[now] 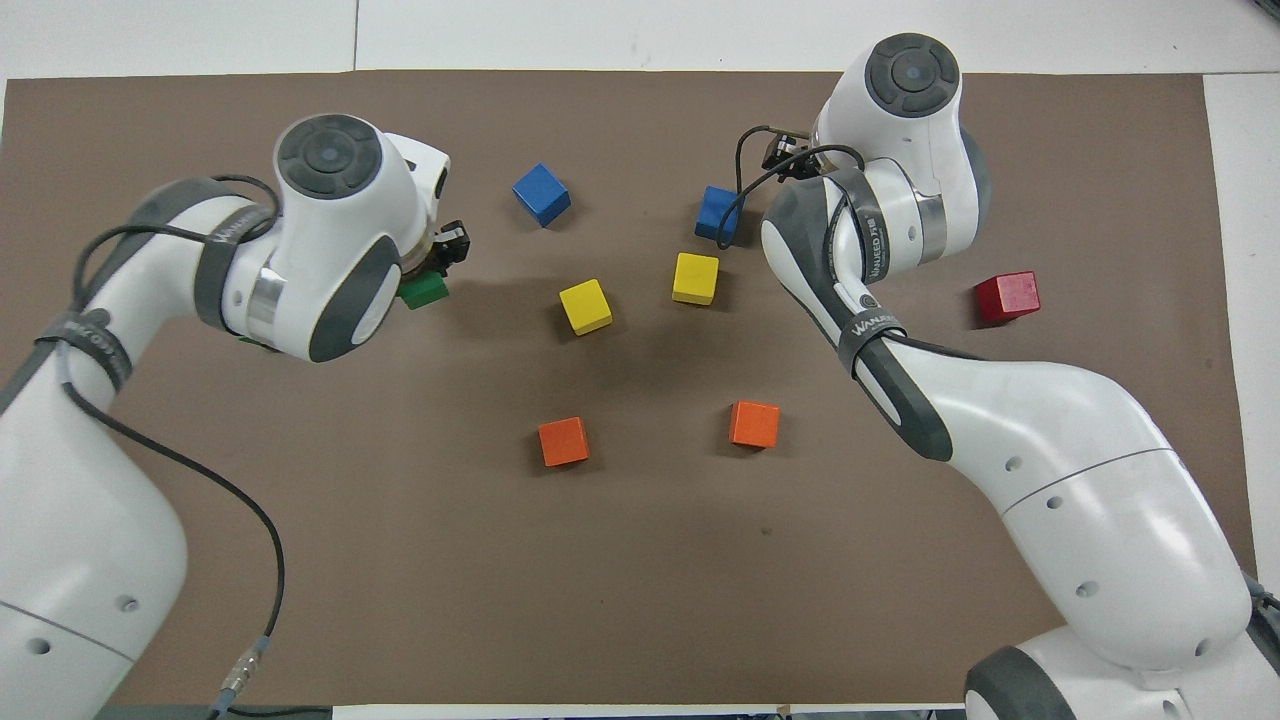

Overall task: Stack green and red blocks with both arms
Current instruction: 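Carry the green cube to the first green while the right gripper carries red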

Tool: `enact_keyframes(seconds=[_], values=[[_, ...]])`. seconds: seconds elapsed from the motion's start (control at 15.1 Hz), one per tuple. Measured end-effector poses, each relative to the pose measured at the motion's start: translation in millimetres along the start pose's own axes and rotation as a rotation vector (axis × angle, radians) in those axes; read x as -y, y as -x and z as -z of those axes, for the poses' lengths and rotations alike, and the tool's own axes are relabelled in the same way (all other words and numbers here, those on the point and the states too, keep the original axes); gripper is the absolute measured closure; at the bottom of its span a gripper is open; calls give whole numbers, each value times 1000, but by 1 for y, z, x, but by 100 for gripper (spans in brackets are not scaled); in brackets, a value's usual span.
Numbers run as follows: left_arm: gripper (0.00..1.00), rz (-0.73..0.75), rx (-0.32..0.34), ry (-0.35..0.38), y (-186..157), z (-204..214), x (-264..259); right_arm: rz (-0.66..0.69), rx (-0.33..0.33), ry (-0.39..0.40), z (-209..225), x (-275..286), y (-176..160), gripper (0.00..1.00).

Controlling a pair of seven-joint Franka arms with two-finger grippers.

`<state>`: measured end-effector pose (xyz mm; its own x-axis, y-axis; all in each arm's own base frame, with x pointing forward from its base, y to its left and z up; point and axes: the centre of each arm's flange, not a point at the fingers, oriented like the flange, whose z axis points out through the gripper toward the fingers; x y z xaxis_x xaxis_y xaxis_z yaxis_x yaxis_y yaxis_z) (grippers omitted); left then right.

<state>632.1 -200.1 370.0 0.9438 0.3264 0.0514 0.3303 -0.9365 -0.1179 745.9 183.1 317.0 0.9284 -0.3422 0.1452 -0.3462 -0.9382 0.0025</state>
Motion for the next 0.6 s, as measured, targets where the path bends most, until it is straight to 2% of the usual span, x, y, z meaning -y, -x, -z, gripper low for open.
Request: enact_keyframes(seconds=[0.07, 0.2, 0.33, 0.46, 0.6], values=[[45, -31, 13, 3, -12, 15, 26, -6, -1, -1, -1, 0, 0, 19], [45, -92, 33, 14, -34, 38, 82, -14, 0, -1, -4, 0, 1, 23], [45, -187, 43, 22, -50, 40, 128, -21, 1, -1, -6, 0, 2, 43], [45, -266, 63, 53, -59, 21, 161, -25, 1, 0, -6, 0, 2, 43], [45, -278, 55, 85, -63, -1, 181, -25, 1, 0, -6, 0, 2, 43]])
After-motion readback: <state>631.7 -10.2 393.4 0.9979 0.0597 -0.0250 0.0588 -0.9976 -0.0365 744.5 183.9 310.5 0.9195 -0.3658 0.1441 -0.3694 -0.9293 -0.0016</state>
